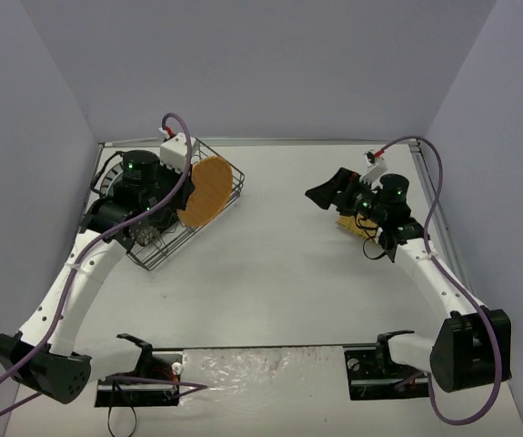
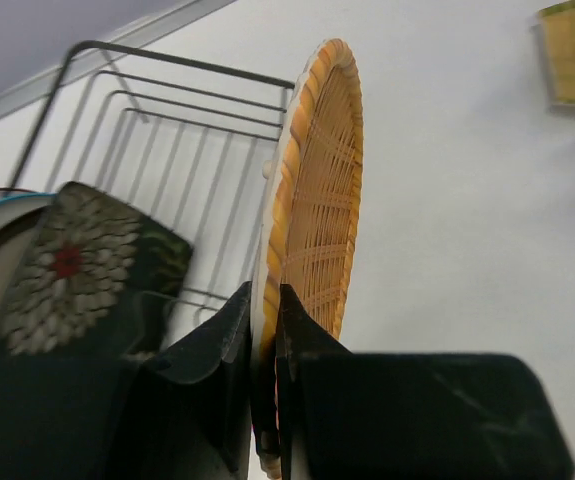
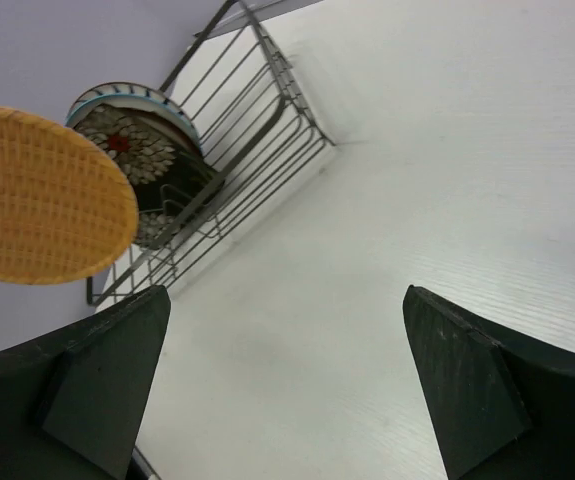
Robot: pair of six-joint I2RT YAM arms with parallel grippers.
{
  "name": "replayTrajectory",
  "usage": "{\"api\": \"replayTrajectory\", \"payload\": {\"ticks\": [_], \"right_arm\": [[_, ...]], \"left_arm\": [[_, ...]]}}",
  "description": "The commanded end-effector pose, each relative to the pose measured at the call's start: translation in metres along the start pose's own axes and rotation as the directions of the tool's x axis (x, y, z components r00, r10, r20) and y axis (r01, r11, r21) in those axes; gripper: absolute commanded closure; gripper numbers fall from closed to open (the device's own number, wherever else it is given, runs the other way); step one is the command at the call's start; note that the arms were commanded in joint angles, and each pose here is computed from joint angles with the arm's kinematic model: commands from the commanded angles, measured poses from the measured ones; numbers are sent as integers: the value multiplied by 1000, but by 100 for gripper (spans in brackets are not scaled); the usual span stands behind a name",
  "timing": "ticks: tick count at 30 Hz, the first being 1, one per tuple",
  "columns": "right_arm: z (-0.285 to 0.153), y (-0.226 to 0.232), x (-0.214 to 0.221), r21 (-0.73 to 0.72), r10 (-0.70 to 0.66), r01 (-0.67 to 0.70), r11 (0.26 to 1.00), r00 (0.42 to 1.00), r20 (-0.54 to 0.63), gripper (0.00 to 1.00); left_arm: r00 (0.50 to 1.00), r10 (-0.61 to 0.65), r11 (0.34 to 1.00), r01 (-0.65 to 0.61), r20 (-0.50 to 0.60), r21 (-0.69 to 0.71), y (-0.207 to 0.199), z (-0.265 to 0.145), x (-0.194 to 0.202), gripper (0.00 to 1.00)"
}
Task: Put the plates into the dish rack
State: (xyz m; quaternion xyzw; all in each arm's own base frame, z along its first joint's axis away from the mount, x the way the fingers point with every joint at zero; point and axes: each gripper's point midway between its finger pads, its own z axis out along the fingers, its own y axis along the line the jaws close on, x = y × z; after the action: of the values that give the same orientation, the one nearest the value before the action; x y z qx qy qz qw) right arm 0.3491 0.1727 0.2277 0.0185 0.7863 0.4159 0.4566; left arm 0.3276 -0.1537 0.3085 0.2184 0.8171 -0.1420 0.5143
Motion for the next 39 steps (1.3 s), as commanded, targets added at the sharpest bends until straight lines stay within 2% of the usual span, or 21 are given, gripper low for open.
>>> {"api": "replayTrajectory", "payload": {"ticks": [1, 7, 11, 15, 23, 29, 32, 38, 39], "right_arm": [[-22, -18, -11, 85, -62, 61, 994, 998, 12, 0], [-29, -19, -3, 82, -51, 51, 995, 999, 7, 0], [-31, -19, -5, 86, -65, 63, 994, 998, 15, 0], [-33, -20, -6, 95, -72, 69, 993, 997, 24, 0], [-35, -22, -5, 99, -70, 68, 993, 997, 22, 0], [-36, -24, -5, 106, -70, 67, 992, 997, 25, 0], [-37, -27, -3, 118, -65, 61, 991, 998, 26, 0], [-40, -35, -3, 156, -61, 56, 986, 998, 25, 0], [-40, -35, -4, 159, -63, 58, 986, 998, 27, 0]], "left_arm": [[949, 310, 931, -316, -62, -186, 65, -23, -25, 100], [866, 418, 859, -475, -273, -192, 112, -21, -6, 100], [839, 423, 846, -501, -341, -184, 130, -16, 5, 100], [827, 430, 859, -499, -363, -118, 132, -4, 25, 100], [794, 443, 850, -520, -417, -87, 146, 14, 48, 100], [795, 430, 869, -493, -429, -44, 144, 28, 63, 99], [796, 420, 880, -474, -435, -18, 141, 34, 72, 97], [809, 391, 893, -449, -439, -33, 145, 46, 88, 75], [810, 388, 895, -446, -441, -32, 145, 47, 89, 75]]}}
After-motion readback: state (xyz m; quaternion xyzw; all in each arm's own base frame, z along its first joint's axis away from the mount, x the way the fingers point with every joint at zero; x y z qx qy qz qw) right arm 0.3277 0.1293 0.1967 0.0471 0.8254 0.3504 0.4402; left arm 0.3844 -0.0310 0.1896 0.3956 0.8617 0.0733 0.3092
